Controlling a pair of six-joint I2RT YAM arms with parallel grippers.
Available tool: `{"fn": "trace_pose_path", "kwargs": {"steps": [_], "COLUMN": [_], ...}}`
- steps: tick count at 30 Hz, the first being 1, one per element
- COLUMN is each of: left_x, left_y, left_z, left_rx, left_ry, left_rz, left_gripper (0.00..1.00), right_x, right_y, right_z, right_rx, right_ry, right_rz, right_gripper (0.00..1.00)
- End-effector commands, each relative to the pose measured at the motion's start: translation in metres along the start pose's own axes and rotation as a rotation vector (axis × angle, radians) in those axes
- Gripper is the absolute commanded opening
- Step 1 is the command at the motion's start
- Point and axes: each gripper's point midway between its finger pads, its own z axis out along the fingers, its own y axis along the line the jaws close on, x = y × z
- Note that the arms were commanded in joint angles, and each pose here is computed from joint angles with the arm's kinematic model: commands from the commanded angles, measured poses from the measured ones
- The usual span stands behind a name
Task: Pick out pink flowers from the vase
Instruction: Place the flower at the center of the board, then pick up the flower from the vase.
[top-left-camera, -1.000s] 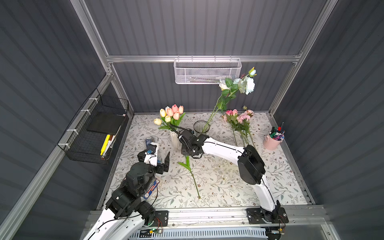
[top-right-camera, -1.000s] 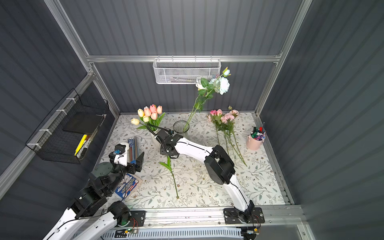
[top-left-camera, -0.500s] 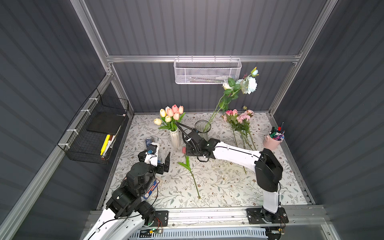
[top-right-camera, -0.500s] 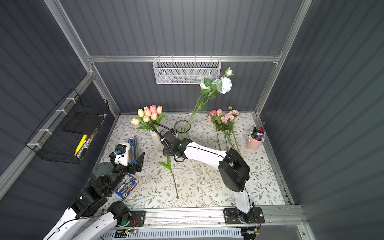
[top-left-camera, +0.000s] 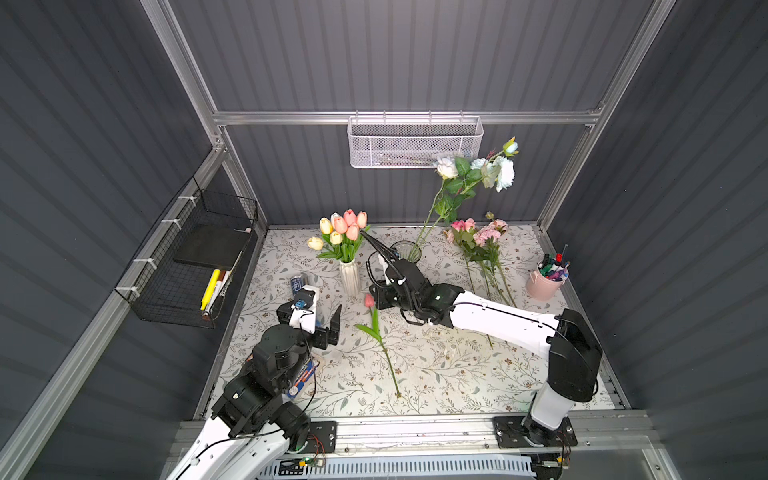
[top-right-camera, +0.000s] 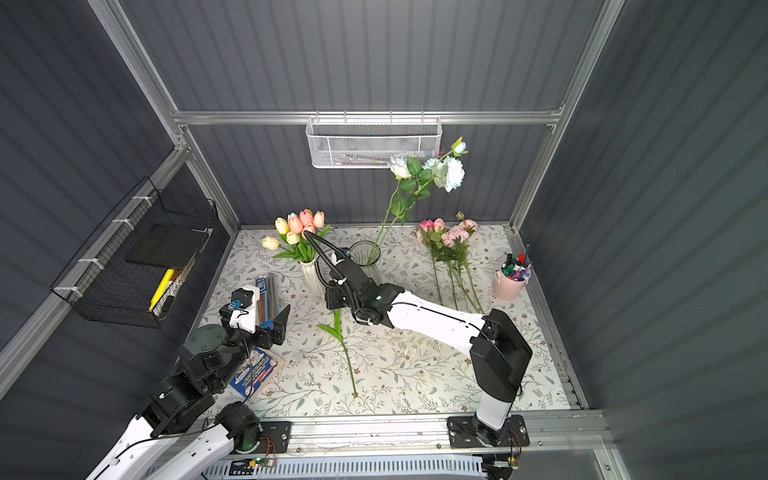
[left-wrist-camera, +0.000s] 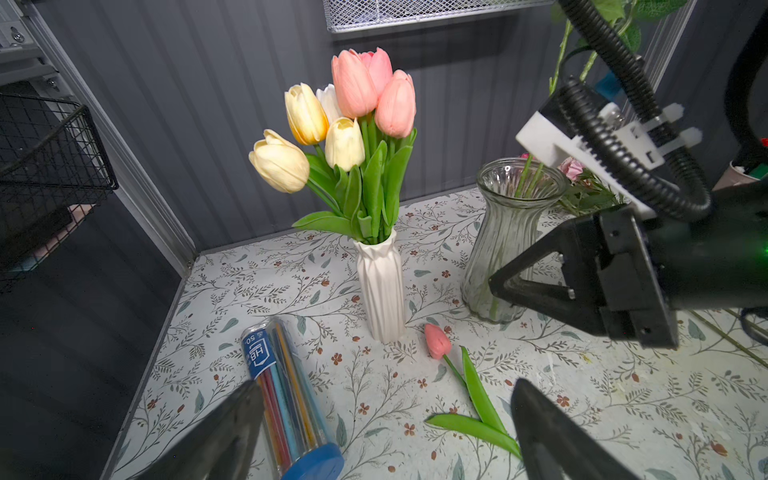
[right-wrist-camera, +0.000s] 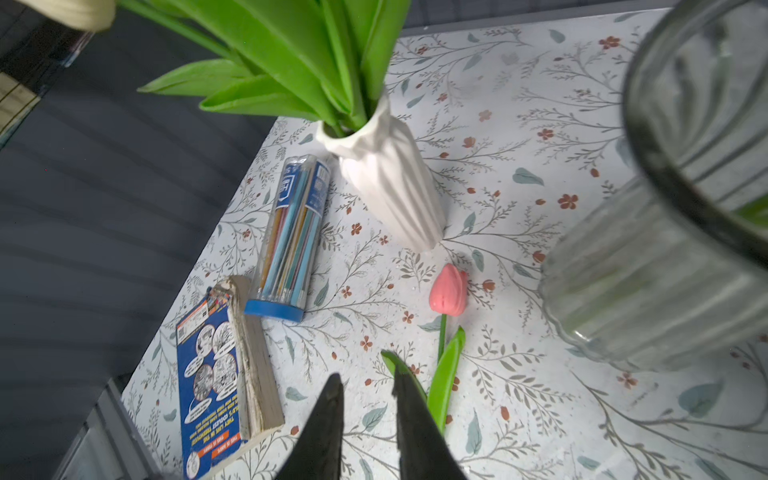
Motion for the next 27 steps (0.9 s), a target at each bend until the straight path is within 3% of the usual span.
{"fn": "trace_pose_path", "kwargs": {"steps": [1,9,14,27], "left_x": [-0.006,-0.010,-0.011,-0.013], "left_y": [-0.001,-0.004,-0.006,-0.006], "left_z": [-0.001,-0.002,-0.001,-0.004], "left_rx": [0.013,0.026,0.036,0.038], "left_ry": [-0.039,-0.065,-0.078,-0.121], "left_rz": [-0.007,-0.008,-0.014,0.004], "left_gripper": [0.94,0.94,0.93,0.93], "right_x": [-0.024,-0.067,-0.103,-0.122], "right_y": [0.038,0.055,0.038,0.024], "right_z": [-0.024,-0.045,-0.040,0.012], "right_rx": [-0.177,-0.242,-0.257,-0.315], "right_ry": [-0.104,-0.418,-0.543,-0.576], "right_rz": [-0.140,-0.466,-0.447,-0.415], "right_gripper": [0.25,0.23,0.17,0.15]}}
